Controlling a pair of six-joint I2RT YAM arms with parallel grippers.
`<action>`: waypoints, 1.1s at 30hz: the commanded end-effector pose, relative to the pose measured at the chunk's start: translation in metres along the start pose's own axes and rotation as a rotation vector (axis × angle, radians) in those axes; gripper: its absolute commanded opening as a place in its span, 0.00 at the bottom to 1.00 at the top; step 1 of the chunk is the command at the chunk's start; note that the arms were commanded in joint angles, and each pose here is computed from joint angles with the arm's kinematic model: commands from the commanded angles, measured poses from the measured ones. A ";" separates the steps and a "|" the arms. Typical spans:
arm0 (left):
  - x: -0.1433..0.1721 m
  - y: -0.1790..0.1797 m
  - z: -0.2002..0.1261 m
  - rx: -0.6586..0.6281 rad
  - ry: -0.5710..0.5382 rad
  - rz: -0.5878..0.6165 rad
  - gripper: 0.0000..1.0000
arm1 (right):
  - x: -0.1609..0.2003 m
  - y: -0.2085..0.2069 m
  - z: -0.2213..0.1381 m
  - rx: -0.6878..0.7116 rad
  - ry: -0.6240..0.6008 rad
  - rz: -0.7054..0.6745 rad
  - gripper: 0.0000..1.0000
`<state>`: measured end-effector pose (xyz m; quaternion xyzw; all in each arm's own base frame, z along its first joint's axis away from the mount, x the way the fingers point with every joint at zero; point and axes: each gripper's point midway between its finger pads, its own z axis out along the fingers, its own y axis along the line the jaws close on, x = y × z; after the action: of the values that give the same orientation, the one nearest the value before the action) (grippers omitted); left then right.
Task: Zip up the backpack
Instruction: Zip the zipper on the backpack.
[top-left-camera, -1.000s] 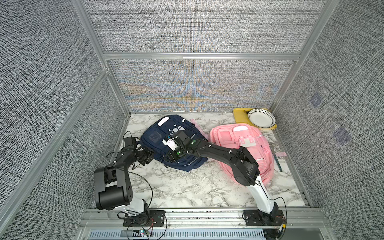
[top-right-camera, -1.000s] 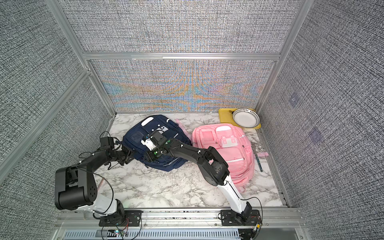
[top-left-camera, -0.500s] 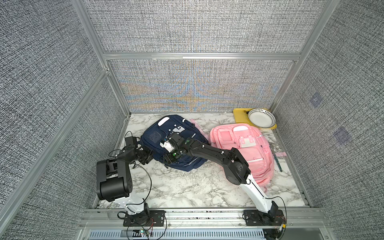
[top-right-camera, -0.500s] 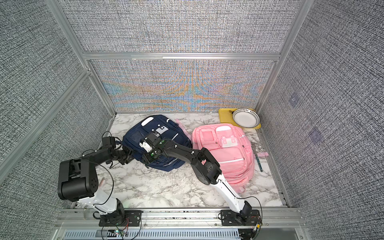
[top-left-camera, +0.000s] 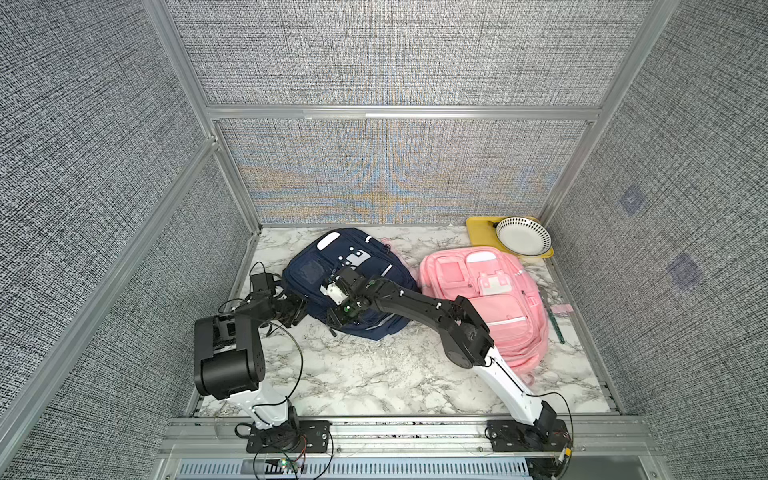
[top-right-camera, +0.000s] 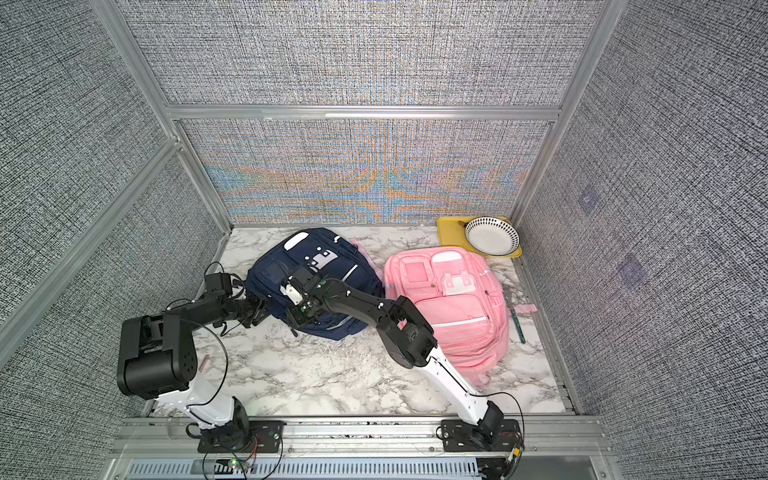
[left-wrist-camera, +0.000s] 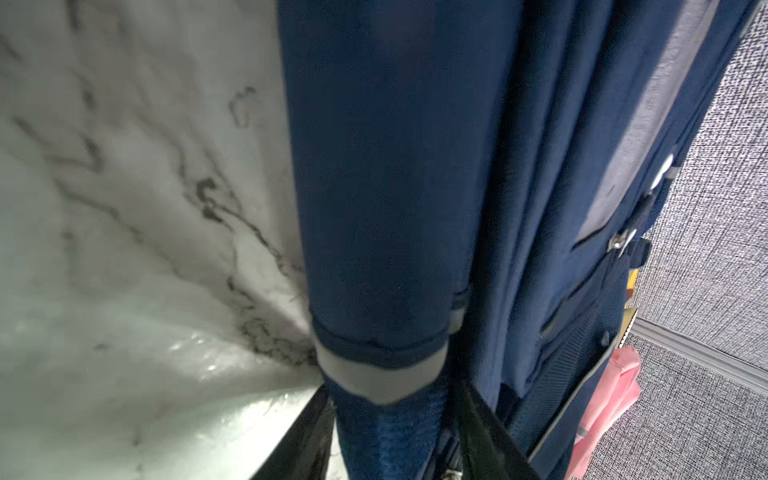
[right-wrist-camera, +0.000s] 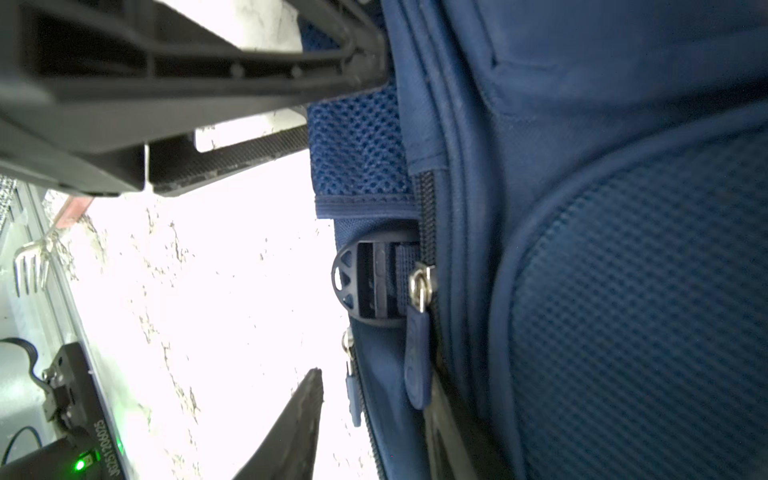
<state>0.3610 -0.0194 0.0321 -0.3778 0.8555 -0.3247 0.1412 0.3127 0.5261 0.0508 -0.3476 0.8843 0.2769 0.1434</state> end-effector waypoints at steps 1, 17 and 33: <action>0.001 -0.001 0.003 0.020 0.006 0.008 0.50 | -0.006 -0.013 0.002 0.045 -0.027 0.022 0.41; 0.002 -0.001 0.003 0.021 0.011 0.010 0.48 | -0.022 -0.008 -0.006 0.002 -0.095 0.014 0.00; -0.018 0.019 0.009 -0.133 -0.024 -0.005 0.07 | 0.015 -0.005 -0.016 0.092 -0.042 -0.017 0.00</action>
<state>0.3693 -0.0156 0.0231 -0.3835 0.8617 -0.3096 0.1209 0.3090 0.5138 0.0573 -0.3416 0.8852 0.2551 0.1862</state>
